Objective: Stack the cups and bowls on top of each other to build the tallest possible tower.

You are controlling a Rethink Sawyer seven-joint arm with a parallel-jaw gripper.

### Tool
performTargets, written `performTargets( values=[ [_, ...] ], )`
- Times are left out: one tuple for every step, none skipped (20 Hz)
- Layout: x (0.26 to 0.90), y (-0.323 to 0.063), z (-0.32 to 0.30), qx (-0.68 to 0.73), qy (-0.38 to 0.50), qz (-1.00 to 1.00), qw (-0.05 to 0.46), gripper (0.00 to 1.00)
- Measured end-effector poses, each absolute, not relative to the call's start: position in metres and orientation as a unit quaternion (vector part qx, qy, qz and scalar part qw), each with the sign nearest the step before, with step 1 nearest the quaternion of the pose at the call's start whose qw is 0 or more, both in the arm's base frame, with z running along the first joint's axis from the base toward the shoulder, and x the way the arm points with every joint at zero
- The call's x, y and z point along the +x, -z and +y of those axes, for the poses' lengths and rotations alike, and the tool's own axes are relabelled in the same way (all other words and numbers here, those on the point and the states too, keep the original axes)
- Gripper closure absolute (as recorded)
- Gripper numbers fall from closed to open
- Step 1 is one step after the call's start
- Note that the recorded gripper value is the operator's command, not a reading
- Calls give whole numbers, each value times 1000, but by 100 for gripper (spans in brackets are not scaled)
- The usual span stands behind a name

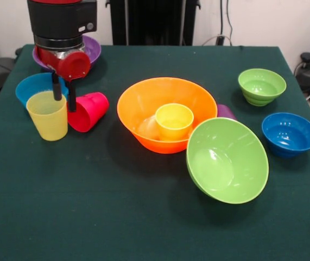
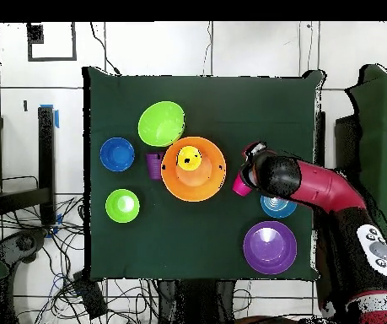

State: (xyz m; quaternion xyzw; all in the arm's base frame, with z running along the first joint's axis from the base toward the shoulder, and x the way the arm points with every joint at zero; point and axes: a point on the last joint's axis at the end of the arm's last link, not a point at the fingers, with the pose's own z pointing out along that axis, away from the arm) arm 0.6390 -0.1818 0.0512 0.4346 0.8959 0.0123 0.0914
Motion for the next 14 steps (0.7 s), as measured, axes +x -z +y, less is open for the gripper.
performTargets(
  values=[
    [639, -51, -182, 435, -12, 896, 91, 0],
    [639, -51, -182, 435, -12, 896, 91, 0],
    [638, -51, -183, 435, -12, 896, 91, 0],
    [638, -51, -183, 436, -12, 895, 91, 0],
    [638, -51, -184, 436, -12, 895, 91, 0],
    [638, -50, -184, 436, -11, 895, 90, 0],
    [637, -49, -186, 437, -10, 895, 90, 0],
    [636, -48, -186, 438, -10, 895, 89, 0],
    [636, -46, -187, 438, -9, 894, 88, 0],
    [635, -45, -188, 439, -8, 894, 87, 0],
    [634, -42, -189, 440, -8, 894, 86, 0],
    [633, -40, -190, 441, -7, 894, 84, 0],
    [632, -38, -190, 441, -7, 894, 82, 0],
    [631, -36, -191, 442, -6, 894, 81, 0]
  ],
)
